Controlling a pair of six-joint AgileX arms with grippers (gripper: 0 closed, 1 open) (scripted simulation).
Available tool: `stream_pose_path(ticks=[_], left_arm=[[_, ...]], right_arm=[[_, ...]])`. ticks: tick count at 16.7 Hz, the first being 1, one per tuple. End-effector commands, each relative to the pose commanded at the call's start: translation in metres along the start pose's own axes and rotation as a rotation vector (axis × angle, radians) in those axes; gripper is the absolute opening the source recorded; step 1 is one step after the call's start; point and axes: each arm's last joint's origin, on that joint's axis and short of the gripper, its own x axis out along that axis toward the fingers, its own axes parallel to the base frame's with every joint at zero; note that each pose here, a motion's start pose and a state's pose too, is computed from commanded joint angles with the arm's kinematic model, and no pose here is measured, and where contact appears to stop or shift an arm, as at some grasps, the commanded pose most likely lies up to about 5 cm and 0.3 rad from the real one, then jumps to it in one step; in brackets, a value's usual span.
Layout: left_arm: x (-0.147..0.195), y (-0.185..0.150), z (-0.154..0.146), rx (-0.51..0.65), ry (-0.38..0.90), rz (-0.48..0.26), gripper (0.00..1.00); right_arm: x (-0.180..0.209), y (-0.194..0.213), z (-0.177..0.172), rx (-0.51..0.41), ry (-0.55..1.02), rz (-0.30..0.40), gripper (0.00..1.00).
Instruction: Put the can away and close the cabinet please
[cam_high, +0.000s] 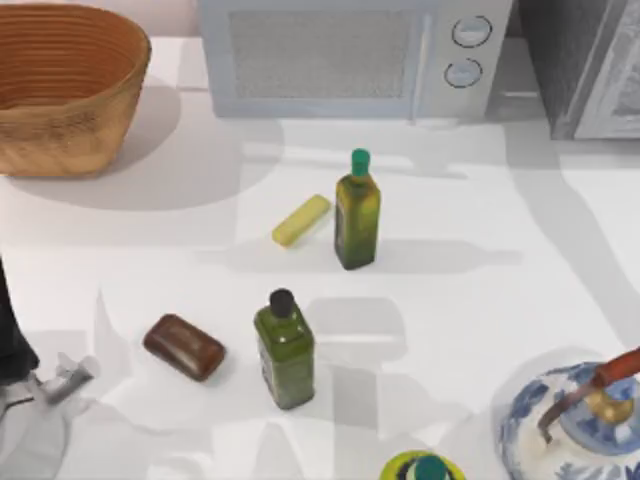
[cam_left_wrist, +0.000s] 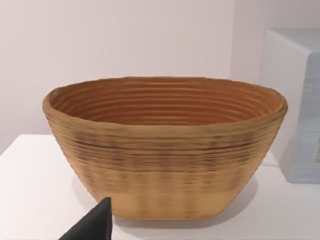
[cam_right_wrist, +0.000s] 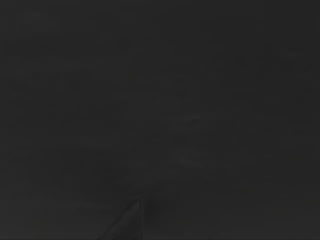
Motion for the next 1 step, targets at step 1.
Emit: stream_pose_path(ticks=[1], left_arm=[[0.0,0.0,0.0,0.0,0.0,0.0,1.0]], right_arm=[[0.0013,-0.0002,0.0001,0.0,-0.001,0.0,1.0]])
